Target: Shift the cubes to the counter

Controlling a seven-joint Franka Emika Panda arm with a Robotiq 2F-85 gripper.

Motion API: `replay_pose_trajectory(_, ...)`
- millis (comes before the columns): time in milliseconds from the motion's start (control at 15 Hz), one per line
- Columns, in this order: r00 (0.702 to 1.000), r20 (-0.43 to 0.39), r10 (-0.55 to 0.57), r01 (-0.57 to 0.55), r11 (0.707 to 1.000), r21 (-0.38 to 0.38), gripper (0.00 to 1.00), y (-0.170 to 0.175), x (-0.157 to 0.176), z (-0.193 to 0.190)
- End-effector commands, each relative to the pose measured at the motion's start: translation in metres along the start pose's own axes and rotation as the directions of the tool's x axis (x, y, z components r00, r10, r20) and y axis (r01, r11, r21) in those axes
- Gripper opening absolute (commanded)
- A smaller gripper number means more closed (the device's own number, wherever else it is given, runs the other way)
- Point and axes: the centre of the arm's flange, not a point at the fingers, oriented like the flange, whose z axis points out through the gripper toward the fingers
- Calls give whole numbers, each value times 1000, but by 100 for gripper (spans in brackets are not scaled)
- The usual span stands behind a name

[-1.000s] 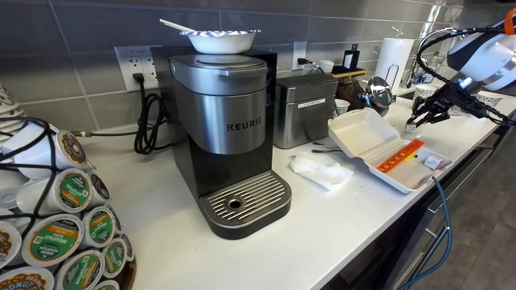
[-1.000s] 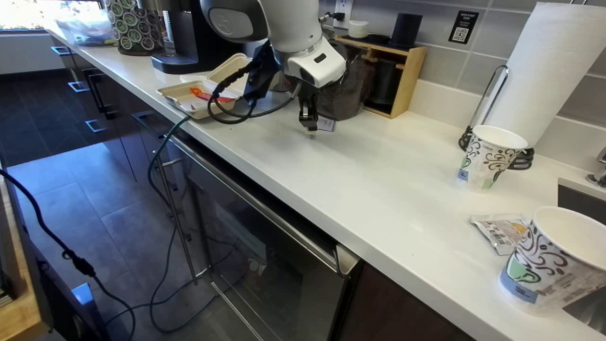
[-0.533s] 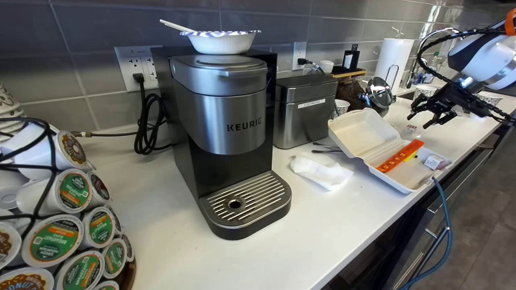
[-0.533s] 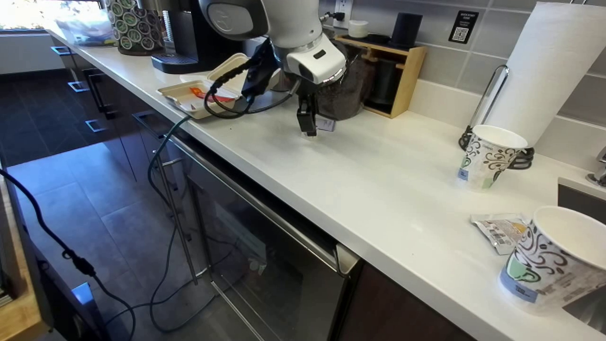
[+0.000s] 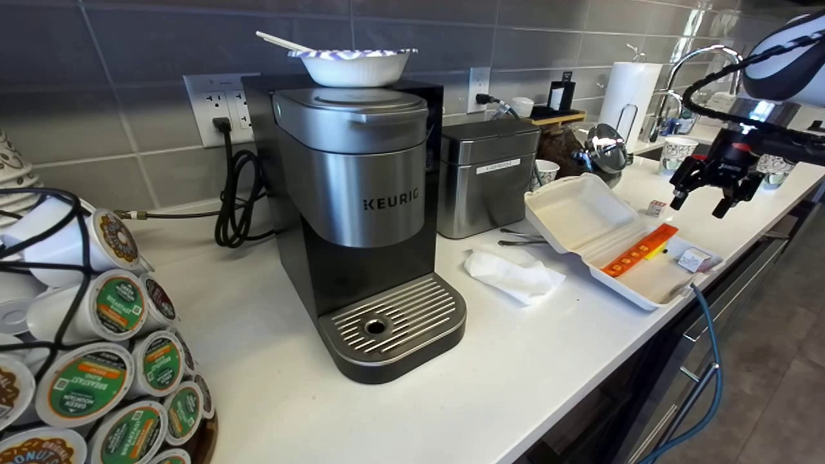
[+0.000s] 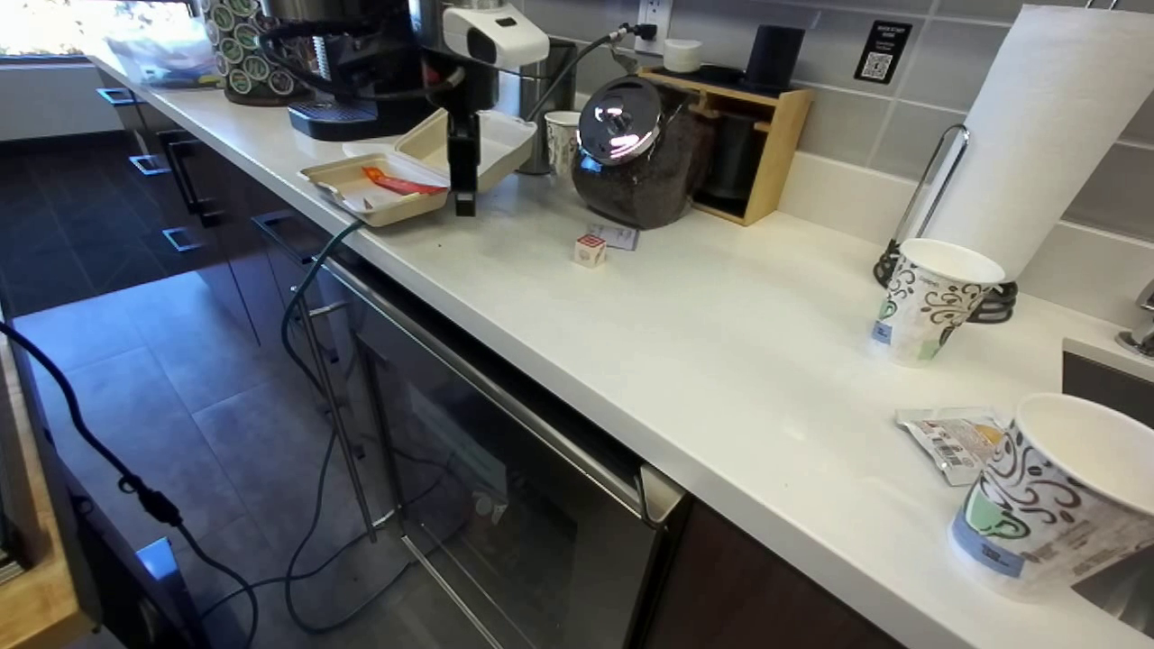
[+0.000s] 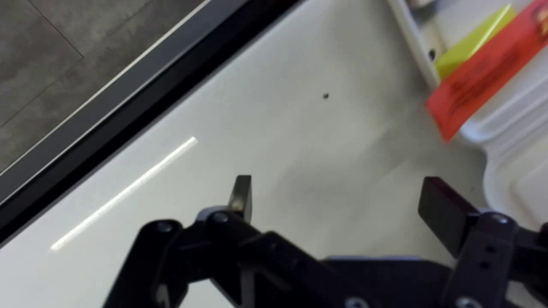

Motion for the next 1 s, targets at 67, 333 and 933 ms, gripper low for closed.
replay_pose_trajectory(67, 997, 23, -80, 80, 996, -25, 100, -19, -24, -11)
replay_pose_trajectory(333, 991, 12, -131, 131, 991, -30, 100, -31, -47, -27)
replay_pose_trajectory(933, 957, -32, -289, 281, 947, -159, 100, -99, -115, 22)
